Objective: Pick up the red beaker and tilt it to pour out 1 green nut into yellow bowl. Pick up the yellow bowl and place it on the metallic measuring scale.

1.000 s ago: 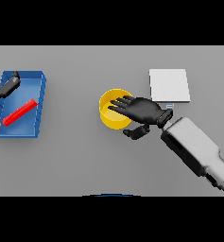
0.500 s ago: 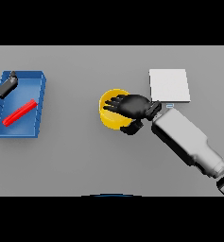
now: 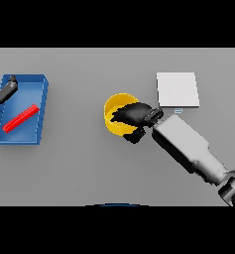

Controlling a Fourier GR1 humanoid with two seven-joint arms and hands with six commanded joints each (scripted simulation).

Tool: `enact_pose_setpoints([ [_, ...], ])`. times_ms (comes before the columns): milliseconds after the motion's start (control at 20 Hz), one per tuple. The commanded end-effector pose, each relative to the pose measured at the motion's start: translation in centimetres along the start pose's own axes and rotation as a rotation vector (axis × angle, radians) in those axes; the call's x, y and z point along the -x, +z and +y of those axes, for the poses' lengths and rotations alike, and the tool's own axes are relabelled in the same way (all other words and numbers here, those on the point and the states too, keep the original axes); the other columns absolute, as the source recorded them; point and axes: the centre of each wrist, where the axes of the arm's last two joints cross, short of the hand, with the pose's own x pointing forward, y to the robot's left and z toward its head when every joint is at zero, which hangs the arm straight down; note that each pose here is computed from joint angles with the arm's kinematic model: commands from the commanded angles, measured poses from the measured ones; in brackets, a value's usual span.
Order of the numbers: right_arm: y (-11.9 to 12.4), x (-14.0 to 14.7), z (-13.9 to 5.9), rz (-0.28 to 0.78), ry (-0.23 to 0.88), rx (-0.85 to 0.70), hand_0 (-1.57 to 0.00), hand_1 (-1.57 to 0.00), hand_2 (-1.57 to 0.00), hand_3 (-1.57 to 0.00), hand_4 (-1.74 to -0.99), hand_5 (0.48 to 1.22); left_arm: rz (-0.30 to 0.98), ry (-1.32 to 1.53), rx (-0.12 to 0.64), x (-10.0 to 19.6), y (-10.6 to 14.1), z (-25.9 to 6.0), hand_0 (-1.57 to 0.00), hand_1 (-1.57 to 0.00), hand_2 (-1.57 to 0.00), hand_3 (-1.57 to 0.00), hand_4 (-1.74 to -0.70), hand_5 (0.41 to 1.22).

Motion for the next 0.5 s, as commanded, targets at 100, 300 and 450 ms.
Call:
enact_pose_setpoints([
  [100, 0.47, 0.47, 0.14, -0.034, 0.007, -0.004, -0.67, -0.65, -0.61, -0.31, -1.394, 0.976, -0.007, -0.007, -0.004, -0.22, 0.07, 0.06, 0.00, 0.00, 0.00, 0.00, -0.76, 0.703],
  [300, 0.54, 0.34, -0.05, -0.051, -0.008, -0.034, -1.20, -1.19, -1.13, -0.87, -1.594, 1.121, -0.002, -0.017, -0.003, -0.21, -0.19, 0.13, 0.00, 0.00, 0.00, 0.00, -0.75, 0.700],
  [450, 0.68, 0.42, -0.28, -0.045, -0.010, -0.046, -1.38, -1.38, -1.23, -1.21, -1.666, 1.170, -0.005, -0.017, -0.004, -0.31, -0.29, -0.09, 0.00, 0.00, 0.00, 0.00, -0.75, 0.692],
])
